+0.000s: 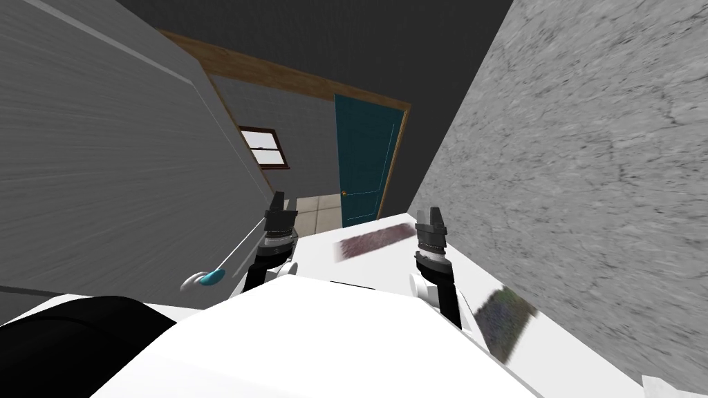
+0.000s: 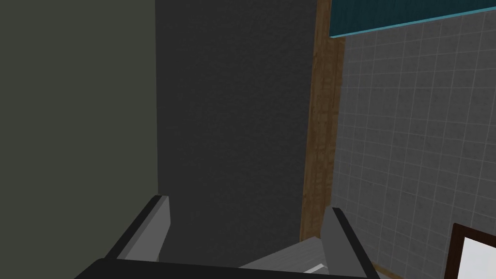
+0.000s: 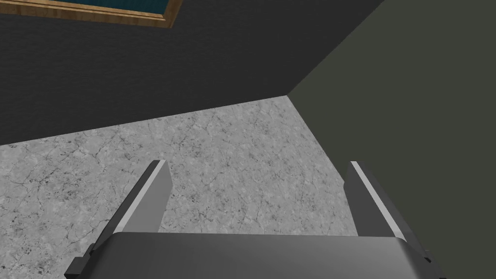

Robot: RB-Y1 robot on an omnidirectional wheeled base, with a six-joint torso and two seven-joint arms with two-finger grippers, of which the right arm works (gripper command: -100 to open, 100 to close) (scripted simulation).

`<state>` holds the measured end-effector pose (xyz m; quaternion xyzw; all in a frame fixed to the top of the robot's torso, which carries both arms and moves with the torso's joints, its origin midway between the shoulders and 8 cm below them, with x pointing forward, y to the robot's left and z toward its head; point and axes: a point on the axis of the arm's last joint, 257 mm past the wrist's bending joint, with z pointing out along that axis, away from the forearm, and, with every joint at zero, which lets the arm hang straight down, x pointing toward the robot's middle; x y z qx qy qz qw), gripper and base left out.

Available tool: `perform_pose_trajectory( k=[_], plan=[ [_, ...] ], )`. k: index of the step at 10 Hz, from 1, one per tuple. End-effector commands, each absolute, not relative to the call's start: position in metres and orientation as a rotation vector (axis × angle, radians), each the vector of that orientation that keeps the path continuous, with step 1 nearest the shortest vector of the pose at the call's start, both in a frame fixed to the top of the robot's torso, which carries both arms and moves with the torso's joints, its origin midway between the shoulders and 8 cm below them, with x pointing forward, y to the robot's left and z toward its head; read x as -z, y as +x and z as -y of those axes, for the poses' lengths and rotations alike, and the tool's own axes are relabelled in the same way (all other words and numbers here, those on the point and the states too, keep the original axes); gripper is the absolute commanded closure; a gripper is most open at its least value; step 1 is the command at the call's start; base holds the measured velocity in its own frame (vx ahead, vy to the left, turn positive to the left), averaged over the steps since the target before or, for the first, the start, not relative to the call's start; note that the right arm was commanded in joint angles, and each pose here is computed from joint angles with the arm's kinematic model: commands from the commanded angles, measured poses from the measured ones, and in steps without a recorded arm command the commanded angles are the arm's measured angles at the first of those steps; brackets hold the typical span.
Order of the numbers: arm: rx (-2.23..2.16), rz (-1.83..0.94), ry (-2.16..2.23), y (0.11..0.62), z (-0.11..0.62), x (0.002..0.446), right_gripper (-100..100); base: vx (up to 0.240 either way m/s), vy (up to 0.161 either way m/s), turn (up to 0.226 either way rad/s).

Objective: Pull the door open

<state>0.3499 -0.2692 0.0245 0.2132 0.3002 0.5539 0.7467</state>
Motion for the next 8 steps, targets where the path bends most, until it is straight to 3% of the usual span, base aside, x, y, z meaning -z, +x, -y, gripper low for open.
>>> perform_pose_trajectory(
  k=[1, 8],
  plan=[
    [-1.186, -0.680, 0.458, 0.357, 0.267, -0.016, -100, 0.083, 0.059, -0.006],
    [-1.070, -0.790, 0.413, 0.382, 0.260, 0.027, -100, 0.099, 0.065, -0.007]
  ],
)
